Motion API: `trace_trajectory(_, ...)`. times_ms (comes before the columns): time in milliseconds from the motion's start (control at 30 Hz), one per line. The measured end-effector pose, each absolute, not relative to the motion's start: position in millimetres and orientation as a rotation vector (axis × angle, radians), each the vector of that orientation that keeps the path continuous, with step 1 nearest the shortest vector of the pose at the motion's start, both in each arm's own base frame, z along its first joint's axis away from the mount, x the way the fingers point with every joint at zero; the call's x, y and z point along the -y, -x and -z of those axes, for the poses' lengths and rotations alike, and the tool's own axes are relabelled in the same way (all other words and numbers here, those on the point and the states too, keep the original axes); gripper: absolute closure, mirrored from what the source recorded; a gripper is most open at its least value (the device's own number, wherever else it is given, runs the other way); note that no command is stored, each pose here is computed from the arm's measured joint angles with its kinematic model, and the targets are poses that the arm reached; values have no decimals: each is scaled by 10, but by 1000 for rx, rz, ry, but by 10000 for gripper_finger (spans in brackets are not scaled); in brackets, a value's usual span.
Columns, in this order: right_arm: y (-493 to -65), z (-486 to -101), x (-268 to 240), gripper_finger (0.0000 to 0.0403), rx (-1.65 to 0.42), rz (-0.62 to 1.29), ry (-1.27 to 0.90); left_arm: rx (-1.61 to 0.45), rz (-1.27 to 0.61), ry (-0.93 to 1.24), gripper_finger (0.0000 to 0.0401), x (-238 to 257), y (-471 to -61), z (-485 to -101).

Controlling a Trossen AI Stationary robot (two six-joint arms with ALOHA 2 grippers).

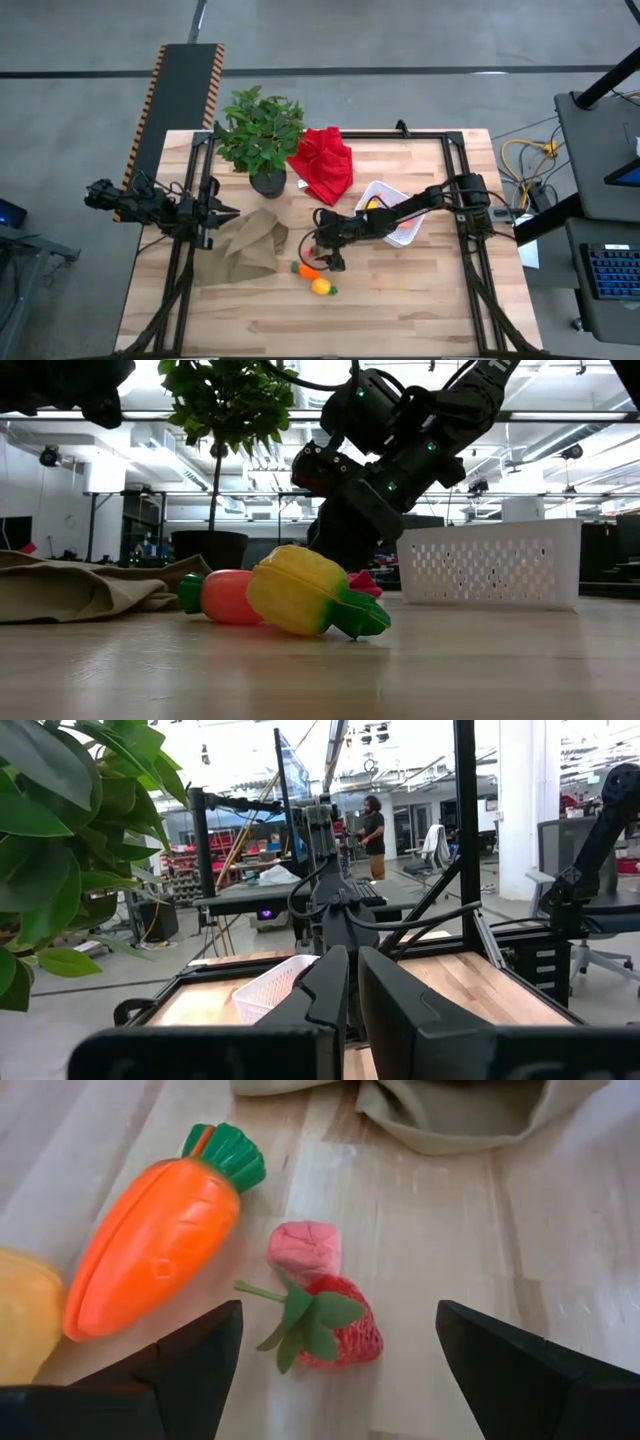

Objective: Pick and placing Produce into tupperware
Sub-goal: Put the red strawberry into the white bin

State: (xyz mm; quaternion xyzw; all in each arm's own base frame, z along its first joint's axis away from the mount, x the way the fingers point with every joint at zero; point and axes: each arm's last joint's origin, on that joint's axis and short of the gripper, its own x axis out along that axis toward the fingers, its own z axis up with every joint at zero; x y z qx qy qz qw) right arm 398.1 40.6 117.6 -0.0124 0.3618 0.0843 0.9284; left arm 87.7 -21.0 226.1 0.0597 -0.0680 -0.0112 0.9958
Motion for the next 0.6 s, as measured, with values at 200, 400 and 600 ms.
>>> trace_trajectory(200,-3979,-1179,-447,77,-737,-201,26,137,22,-120,386,210,-876,-2261)
trace_trajectory(400,-3986,-1191,-475,78,-721,-215,28,137,22,-120,386,210,-876,-2261)
trace_trajectory(600,-3987,-1191,-471,78,-721,-204,33,136,22,-120,386,210,-877,-2260)
